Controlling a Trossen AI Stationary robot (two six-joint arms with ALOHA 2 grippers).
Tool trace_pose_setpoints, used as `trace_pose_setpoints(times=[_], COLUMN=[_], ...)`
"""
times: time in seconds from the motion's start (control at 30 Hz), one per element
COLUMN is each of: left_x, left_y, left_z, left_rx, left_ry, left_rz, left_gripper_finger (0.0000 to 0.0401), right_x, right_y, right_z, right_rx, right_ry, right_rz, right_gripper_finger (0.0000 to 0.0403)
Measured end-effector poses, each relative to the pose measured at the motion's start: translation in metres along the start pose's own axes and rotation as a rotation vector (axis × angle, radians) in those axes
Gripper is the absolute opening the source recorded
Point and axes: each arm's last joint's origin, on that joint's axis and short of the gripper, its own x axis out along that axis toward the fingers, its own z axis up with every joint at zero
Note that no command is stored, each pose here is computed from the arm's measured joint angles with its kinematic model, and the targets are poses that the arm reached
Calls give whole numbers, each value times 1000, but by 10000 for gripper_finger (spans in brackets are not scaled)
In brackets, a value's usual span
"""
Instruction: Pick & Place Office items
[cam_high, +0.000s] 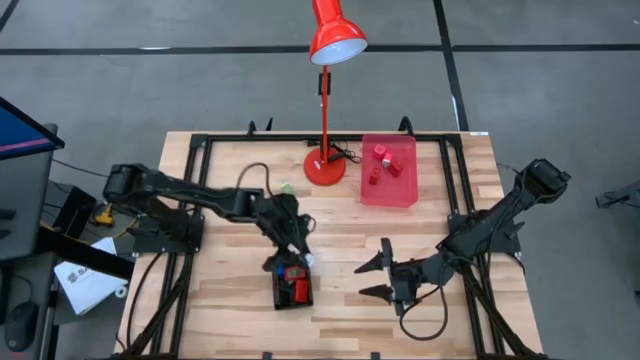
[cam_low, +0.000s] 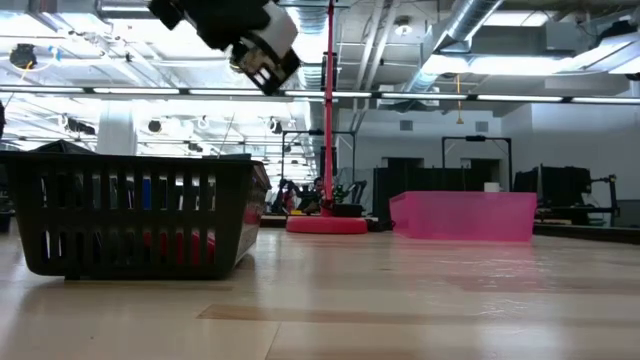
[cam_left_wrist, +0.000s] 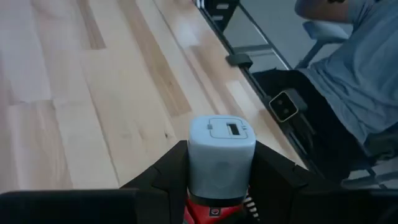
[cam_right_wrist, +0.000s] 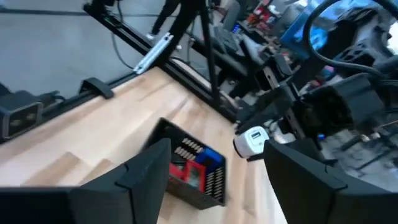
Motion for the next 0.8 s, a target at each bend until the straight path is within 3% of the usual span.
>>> trace_pose_setpoints(times=[0.23, 0.43, 0.7, 0.8], left_x=[24, 40, 56, 59], left_y=[3, 7, 4, -3], left_z=[13, 33, 39, 39], left_rx=[42, 81, 126, 141], left_ry=[-54, -104, -111, -113], left_rz=[-92, -139, -226, -262], left_gripper_finger=[125, 125, 125, 125], right_x=[2, 10, 45, 55], right_y=[0, -5, -1, -1], right_z=[-1, 12, 11, 18], right_rx=[95, 130, 90, 76], right_ry=[-21, -47, 140, 130], right_rz=[102, 109, 150, 141], right_gripper_finger=[251, 251, 251, 251])
